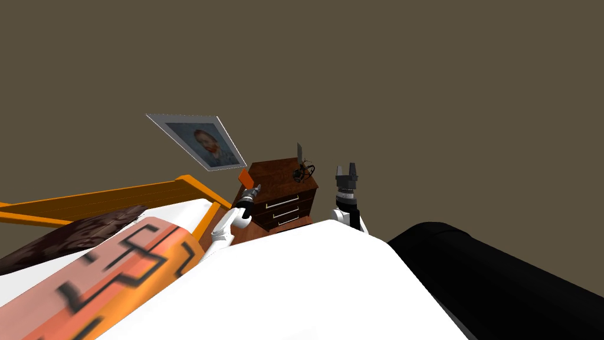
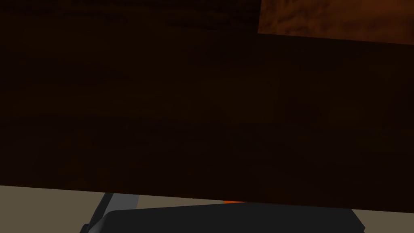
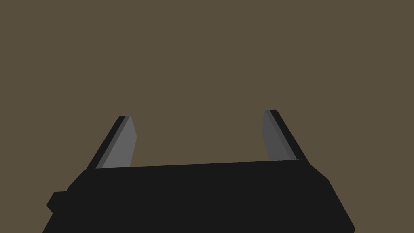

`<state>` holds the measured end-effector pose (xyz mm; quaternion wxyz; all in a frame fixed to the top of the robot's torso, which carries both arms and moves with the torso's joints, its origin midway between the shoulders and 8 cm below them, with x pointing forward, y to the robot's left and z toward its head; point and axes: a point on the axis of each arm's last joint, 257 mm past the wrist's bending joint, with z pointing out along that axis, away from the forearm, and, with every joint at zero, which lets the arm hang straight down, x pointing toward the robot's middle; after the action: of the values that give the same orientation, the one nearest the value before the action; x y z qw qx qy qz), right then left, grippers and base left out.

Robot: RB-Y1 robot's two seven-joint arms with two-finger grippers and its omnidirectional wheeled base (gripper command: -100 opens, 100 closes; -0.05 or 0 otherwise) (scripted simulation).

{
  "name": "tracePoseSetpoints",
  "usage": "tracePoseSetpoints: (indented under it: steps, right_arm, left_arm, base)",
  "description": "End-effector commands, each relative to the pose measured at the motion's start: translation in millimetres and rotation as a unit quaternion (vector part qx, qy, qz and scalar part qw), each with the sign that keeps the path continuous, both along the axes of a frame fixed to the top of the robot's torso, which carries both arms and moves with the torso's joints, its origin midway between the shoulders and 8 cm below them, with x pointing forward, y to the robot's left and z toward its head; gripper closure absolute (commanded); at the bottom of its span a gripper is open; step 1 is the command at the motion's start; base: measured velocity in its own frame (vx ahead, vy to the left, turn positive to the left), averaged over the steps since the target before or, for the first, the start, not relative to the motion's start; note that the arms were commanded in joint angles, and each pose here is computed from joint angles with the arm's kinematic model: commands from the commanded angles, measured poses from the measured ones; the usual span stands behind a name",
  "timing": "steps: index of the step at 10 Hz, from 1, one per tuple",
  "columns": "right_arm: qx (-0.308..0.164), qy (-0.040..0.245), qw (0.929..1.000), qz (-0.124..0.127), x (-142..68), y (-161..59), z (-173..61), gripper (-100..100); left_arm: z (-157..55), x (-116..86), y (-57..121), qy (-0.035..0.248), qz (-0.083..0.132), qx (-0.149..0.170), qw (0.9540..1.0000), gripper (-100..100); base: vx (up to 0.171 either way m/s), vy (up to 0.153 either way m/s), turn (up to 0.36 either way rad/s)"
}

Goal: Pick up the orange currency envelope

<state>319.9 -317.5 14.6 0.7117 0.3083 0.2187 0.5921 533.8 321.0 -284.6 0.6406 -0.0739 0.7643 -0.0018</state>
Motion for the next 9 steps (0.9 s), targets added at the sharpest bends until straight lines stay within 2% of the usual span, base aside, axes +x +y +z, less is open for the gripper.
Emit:
tracePoseSetpoints:
  steps: [1,2,3,4,7,8,9]
  right_arm:
    - [0.0,0.0,1.0,0.0,0.0,0.0,0.0,0]
    - [0.0,0.0,1.0,0.0,0.0,0.0,0.0,0]
    - [0.0,0.0,1.0,0.0,0.0,0.0,0.0,0]
    - [0.0,0.0,1.0,0.0,0.0,0.0,0.0,0]
    - [0.0,0.0,1.0,0.0,0.0,0.0,0.0,0]
    - [0.0,0.0,1.0,0.0,0.0,0.0,0.0,0]
    - [0.0,0.0,1.0,0.0,0.0,0.0,0.0,0]
  left_arm:
    - [-3.1,2.3,0.6,0.001,0.004,-0.013,0.9999,-100]
    - [-3.1,2.3,0.6,-0.001,0.007,-0.027,0.9996,-100]
    - [-5.9,12.6,4.9,0.009,0.008,0.011,0.9999,-100]
    - [-6.4,15.0,6.1,0.008,0.01,0.009,0.9999,-100]
    - [-6.4,15.0,6.1,0.004,0.017,-0.027,0.9995,-100]
    - [-5.6,25.3,14.1,0.009,0.022,0.012,0.9997,-100]
    - [-5.4,27.6,15.1,0.007,0.024,0.01,0.9996,-100]
  base:
    - [-0.037,0.008,0.015]
    - [0.0,0.0,0.0]
    - [-0.043,-0.005,-0.104]
    - [-0.064,0.013,-0.07]
    - [-0.015,0.008,0.007]
    - [-0.04,-0.002,-0.089]
    - [-0.061,0.006,-0.069]
